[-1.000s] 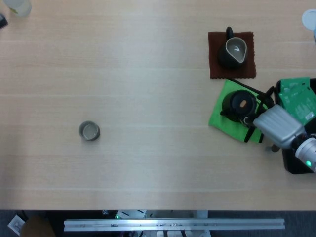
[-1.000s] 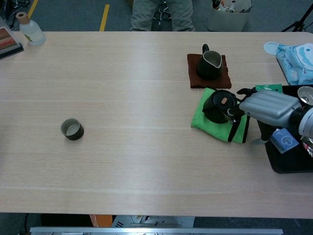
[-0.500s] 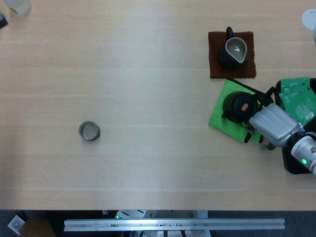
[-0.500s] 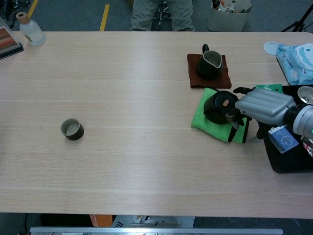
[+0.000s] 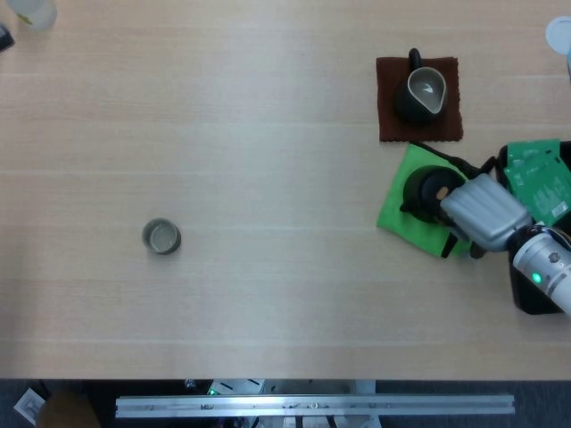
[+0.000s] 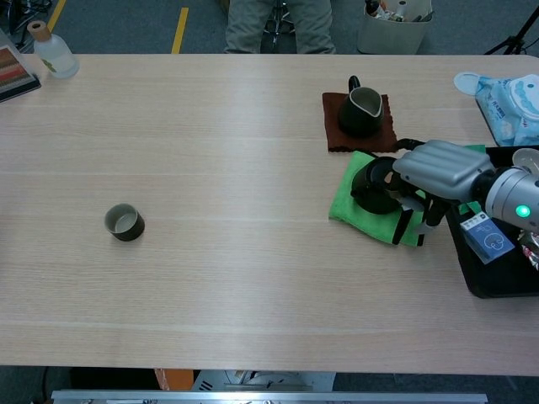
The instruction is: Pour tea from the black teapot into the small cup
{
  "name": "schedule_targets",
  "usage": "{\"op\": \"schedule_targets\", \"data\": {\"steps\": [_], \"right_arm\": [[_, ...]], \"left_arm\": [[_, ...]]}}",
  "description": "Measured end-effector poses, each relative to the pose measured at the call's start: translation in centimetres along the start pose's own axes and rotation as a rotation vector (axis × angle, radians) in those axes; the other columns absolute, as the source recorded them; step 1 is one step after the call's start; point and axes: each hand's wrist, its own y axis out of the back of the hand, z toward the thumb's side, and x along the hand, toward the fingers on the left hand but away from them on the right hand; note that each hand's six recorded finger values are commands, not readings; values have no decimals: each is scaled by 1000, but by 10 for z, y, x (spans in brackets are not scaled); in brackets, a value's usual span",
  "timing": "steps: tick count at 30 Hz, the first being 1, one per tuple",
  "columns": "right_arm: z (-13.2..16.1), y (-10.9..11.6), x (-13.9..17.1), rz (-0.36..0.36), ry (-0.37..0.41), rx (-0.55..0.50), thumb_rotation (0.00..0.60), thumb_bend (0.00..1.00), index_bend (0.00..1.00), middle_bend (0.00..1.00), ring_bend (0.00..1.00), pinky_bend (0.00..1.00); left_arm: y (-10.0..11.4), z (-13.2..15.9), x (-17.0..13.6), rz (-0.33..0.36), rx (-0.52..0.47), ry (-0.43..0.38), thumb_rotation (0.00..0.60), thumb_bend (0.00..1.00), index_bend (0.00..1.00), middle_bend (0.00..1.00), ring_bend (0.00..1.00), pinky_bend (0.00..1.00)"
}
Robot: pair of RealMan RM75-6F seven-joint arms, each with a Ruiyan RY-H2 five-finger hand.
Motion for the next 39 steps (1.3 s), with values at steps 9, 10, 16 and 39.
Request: {"op": "schedule_targets", "data": {"steps": [9,10,16,39], "right_arm": [[-9,11,-5,-41,-30,-69,600,0,913,883,844,12],[-10,12,-6,-45,-32,-76,600,0,915,885,845,14],[-15,17,-7,-71,-41,-113,600,0,921,891,847,15],[-24,56,-4,-175,-16,-222,246,0,959,892,844,8]], "left_arm": [[0,4,1,-1,-1,-9,600,228,121,113,98,72],[0,4,1,-2,-2,-10,600,228,121,113,98,72],[1,8,2,-3,-3,-17,600,227,121,114,98,72],[3,15,4,-1,-13,-32,600,228,121,114,100,72]]}}
